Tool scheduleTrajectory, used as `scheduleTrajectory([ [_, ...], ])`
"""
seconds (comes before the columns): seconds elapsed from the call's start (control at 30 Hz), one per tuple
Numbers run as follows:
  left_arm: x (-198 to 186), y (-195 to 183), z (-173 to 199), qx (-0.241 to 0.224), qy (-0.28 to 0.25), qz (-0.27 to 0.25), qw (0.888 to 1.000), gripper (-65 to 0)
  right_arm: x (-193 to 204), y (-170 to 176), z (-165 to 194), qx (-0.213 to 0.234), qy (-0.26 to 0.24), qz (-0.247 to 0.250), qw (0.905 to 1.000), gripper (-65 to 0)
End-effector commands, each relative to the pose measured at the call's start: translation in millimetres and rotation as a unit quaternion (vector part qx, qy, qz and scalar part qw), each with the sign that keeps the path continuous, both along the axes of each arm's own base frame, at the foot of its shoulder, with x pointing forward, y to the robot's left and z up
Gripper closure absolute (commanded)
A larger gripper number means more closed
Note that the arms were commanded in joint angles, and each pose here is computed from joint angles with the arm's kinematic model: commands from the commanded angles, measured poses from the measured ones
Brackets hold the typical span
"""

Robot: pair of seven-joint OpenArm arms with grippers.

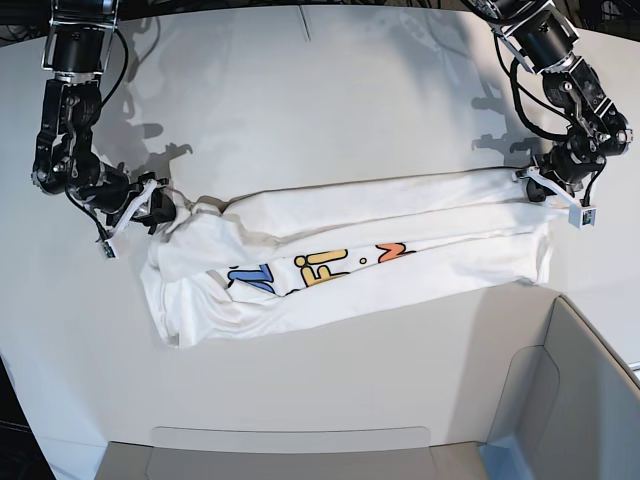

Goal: Layout the t-shirt on the table in an organized manner, then fold the t-shirt properly
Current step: 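Drag the folded shirt toward the robot base with both grippers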

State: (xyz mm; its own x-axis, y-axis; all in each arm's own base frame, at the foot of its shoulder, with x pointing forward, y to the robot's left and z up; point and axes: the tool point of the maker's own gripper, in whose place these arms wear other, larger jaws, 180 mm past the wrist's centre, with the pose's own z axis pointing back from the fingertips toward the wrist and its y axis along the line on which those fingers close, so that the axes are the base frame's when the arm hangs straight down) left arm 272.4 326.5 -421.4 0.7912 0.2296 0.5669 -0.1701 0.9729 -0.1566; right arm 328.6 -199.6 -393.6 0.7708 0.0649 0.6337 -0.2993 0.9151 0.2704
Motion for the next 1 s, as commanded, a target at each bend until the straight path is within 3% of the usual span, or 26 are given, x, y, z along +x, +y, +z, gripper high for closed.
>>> scheduleTrajectory([
  [0.0, -15.4, 5.9, -9.3, 0.015, 0.049, 0.0, 0.999, -1.8, -0.2, -9.7, 2.3, -0.017, 0.004, 0.001, 0.9998, -7.0],
  [0.03, -16.5, 5.5, -10.2, 0.015, 0.05, -0.001, 0.999, -1.8, -0.4, -9.8, 2.1, -0.017, 0.004, 0.0, 0.9998, -1.1],
  [0.07, -17.2, 5.5, -10.6, 0.015, 0.051, -0.001, 0.999, -1.8, -1.3, -10.3, 1.4, -0.018, 0.006, 0.0, 0.9998, 0.0],
  [0.33, -20.8, -7.5, -18.8, 0.021, 0.07, -0.034, 0.997, 0.0, -16.6, -23.9, 4.0, -0.048, 0.021, 0.008, 0.9986, 0.0],
  [0.5, -24.8, -7.5, -21.1, 0.021, 0.075, -0.034, 0.996, 0.0, -22.7, -47.1, 22.7, -0.057, -0.007, -0.029, 0.9979, 0.0],
  [0.67, -26.2, -7.5, -21.9, 0.021, 0.076, -0.034, 0.996, 0.0, -28.9, -54.6, 20.6, -0.06, -0.002, -0.037, 0.9975, 0.0],
  [0.77, -39.0, -7.4, -28.5, 0.021, 0.09, -0.034, 0.995, 0.0, -34.9, -56.3, 16.8, -0.062, 0.005, -0.038, 0.9973, 0.0],
  [0.97, -66.7, -6.6, -41.2, 0.021, 0.12, -0.035, 0.992, 0.0, -46.8, -86.5, 19.3, -0.065, 0.006, -0.086, 0.9941, 0.0],
])
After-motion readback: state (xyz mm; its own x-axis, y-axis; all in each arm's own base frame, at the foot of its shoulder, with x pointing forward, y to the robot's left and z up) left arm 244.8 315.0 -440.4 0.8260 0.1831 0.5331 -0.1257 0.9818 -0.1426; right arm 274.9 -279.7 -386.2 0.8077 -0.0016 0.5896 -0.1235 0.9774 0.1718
